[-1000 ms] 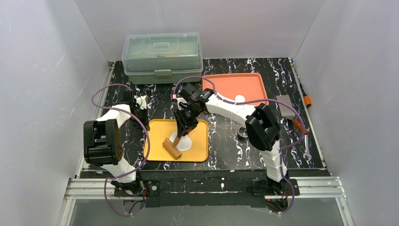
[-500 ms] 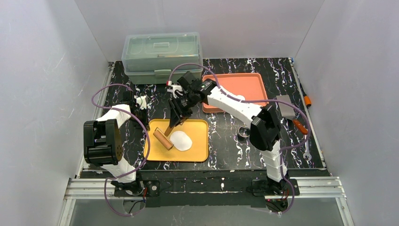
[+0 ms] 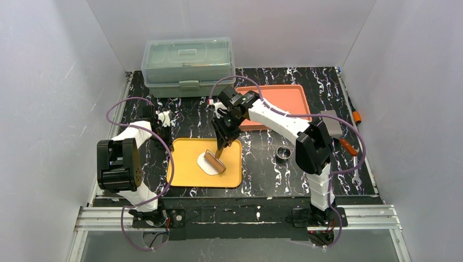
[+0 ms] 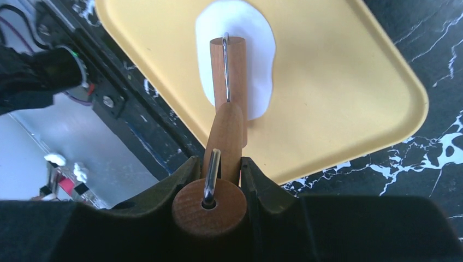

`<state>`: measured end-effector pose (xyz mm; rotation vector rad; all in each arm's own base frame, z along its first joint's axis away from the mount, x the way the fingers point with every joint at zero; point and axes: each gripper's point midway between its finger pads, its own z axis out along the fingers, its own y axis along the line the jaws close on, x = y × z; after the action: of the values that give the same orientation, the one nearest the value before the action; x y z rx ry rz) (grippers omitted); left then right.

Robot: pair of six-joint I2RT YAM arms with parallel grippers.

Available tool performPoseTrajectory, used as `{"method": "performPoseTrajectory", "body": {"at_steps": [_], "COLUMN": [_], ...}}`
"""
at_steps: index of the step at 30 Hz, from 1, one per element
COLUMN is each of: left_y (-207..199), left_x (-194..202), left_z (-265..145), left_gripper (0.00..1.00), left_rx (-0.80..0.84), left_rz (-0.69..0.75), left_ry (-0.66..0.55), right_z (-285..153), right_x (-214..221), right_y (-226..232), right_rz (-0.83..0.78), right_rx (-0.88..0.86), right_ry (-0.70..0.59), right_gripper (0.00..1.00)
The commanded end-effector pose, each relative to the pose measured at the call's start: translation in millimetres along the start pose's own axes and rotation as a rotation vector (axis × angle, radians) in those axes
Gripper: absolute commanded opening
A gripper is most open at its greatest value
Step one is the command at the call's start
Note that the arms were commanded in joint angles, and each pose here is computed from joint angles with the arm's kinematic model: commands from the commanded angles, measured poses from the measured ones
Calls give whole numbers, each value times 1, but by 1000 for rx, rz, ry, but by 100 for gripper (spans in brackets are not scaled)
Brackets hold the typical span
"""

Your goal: Roll out the dumpling wrappers from the dough

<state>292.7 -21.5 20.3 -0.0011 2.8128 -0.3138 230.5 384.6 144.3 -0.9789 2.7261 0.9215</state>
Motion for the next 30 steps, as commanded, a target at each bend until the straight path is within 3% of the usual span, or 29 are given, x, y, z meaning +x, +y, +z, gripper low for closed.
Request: {"method": "performPoseTrajectory", "body": {"at_steps": [1,8,16,21,26,30], "left_y": [0,0,0,0,0,0], "left_x": [14,15,13,14,14,14], "left_z": [2,3,2,2,3,2], "left_gripper": [0,0,0,0,0,0], "left_rx": [-6,-6,-7,-7,-7,-7], "left_rz": [14,13,14,14,14,14], "left_ry": [33,36,30,33,33,32], "right_z": [26,69,60,46,15,-3], "right_x": [33,84,68,36,-6,-24], "right_y": [-19,-41,-44,-1,71,81], "right_rz": [16,39,-6,-55,-96,-76], "right_rx": [38,118,176,36,-233,-258], "right_ry": [99,225,198,123,-13,-59], "right_gripper": [1,1,1,1,1,1]}}
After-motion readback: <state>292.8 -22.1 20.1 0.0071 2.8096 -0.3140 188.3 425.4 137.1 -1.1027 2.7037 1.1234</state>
